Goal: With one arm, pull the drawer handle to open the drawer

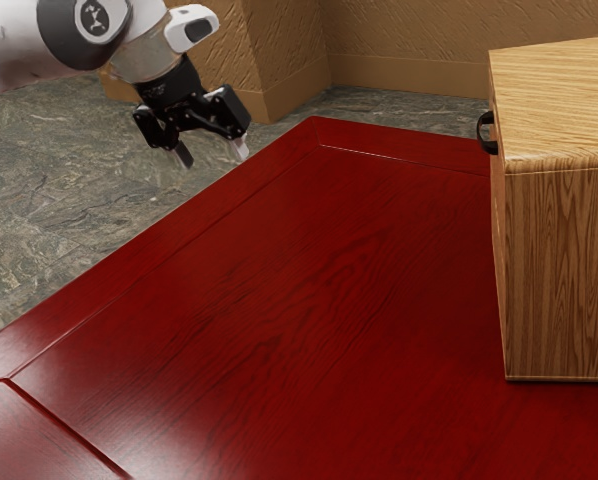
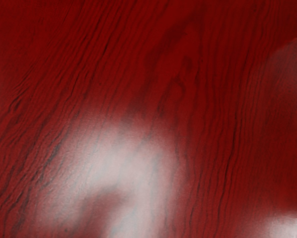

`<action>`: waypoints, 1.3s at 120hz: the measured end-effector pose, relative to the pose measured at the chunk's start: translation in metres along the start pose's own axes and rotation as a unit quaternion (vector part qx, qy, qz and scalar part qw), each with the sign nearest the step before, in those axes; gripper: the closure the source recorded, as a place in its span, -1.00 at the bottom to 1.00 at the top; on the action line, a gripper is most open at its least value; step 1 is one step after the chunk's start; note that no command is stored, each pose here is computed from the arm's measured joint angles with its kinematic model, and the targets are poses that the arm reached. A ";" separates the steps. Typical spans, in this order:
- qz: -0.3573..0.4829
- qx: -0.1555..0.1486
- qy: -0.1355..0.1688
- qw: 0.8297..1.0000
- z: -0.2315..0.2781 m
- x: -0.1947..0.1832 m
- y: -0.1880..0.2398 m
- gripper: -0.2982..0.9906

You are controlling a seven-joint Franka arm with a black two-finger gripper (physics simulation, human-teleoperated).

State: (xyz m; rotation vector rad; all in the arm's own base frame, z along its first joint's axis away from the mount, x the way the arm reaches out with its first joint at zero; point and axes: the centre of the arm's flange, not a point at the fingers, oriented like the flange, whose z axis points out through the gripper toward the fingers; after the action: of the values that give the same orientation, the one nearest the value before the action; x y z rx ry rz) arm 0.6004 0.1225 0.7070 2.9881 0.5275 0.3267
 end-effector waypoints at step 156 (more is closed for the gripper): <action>0.028 -0.208 0.143 0.967 0.129 0.065 0.223 -0.54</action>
State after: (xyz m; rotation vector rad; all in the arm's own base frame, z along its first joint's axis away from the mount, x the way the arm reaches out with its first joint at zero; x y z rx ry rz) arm 0.7620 -0.0703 0.6218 2.5623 0.3432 0.7772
